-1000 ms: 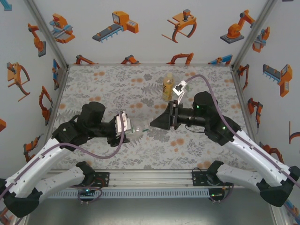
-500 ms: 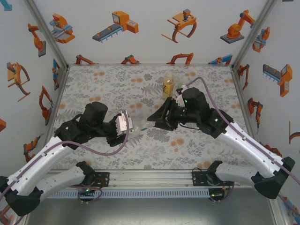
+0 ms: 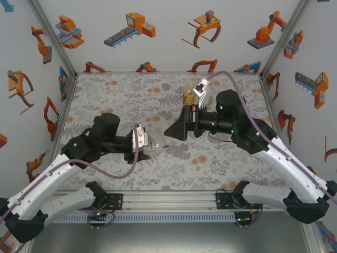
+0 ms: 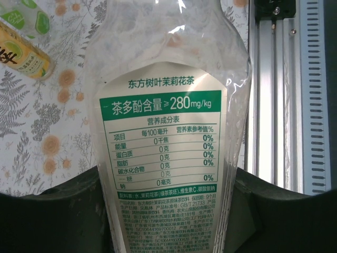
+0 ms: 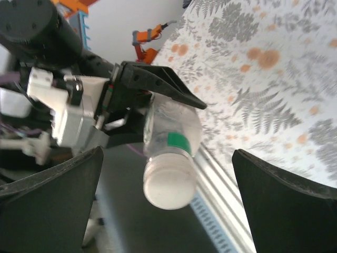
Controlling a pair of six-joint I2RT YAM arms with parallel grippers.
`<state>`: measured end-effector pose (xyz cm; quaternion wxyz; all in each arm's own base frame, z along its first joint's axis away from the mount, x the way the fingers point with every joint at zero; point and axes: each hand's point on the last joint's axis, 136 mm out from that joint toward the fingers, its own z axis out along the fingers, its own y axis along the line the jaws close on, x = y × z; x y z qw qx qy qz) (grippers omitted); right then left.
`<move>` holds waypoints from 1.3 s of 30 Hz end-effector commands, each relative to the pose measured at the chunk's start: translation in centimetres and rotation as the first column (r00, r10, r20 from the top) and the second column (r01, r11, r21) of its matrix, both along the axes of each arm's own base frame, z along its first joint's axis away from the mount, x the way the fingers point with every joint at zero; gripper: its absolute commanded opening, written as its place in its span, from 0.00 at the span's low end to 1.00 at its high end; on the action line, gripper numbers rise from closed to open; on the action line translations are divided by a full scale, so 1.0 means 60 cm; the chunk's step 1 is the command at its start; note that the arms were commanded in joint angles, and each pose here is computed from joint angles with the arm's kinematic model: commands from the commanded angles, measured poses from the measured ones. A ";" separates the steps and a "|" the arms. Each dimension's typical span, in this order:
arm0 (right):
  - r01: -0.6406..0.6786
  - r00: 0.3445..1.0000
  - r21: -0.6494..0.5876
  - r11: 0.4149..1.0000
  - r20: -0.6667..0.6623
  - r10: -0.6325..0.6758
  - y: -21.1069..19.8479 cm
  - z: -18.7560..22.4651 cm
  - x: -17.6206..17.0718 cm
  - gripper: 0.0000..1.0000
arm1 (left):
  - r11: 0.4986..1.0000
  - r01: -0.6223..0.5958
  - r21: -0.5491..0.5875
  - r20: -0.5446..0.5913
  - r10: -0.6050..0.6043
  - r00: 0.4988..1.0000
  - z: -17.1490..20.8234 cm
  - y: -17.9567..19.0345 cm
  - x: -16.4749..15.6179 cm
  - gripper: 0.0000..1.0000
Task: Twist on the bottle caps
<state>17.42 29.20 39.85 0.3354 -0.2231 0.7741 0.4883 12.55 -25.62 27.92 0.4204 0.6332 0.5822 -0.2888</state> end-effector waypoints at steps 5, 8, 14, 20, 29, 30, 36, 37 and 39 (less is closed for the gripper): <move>-0.183 0.850 -0.116 0.976 0.480 0.216 -0.006 0.036 -0.032 0.99 | 0.994 0.085 -0.062 -0.003 -0.085 0.996 0.025 -0.005 -0.028 0.18; -0.296 0.744 -0.152 0.943 0.583 0.327 -0.004 0.042 -0.065 0.99 | 0.993 0.094 -0.070 -0.012 -0.096 0.995 0.029 -0.005 -0.033 0.18; -0.473 0.546 -0.204 0.857 0.696 0.467 -0.001 0.047 -0.120 0.90 | 0.993 0.095 -0.075 -0.014 -0.096 0.995 0.031 -0.004 -0.036 0.18; -0.540 0.496 -0.239 0.807 0.684 0.535 0.008 0.025 -0.131 0.66 | 0.992 0.096 -0.082 -0.015 -0.097 0.995 0.035 -0.003 -0.037 0.18; -0.530 0.499 -0.245 0.812 0.684 0.532 0.011 0.016 -0.125 0.44 | 0.992 0.092 -0.082 -0.014 -0.094 0.995 0.036 -0.002 -0.037 0.18; -0.529 0.502 -0.245 0.812 0.681 0.533 0.012 0.015 -0.124 0.42 | 0.992 0.093 -0.081 -0.016 -0.094 0.995 0.035 -0.002 -0.037 0.18; -0.489 0.601 -0.203 0.849 0.626 0.496 0.017 0.007 -0.106 0.20 | 0.994 0.078 -0.078 -0.005 -0.079 0.997 0.036 0.000 -0.033 0.18; -0.467 0.644 -0.180 0.866 0.602 0.472 0.019 0.006 -0.097 0.14 | 0.995 0.071 -0.075 0.000 -0.072 0.997 0.036 0.000 -0.031 0.18; -0.404 0.744 -0.122 0.907 0.533 0.403 0.024 0.004 -0.076 0.00 | 0.997 0.051 -0.065 0.008 -0.050 0.999 0.033 0.001 -0.023 0.18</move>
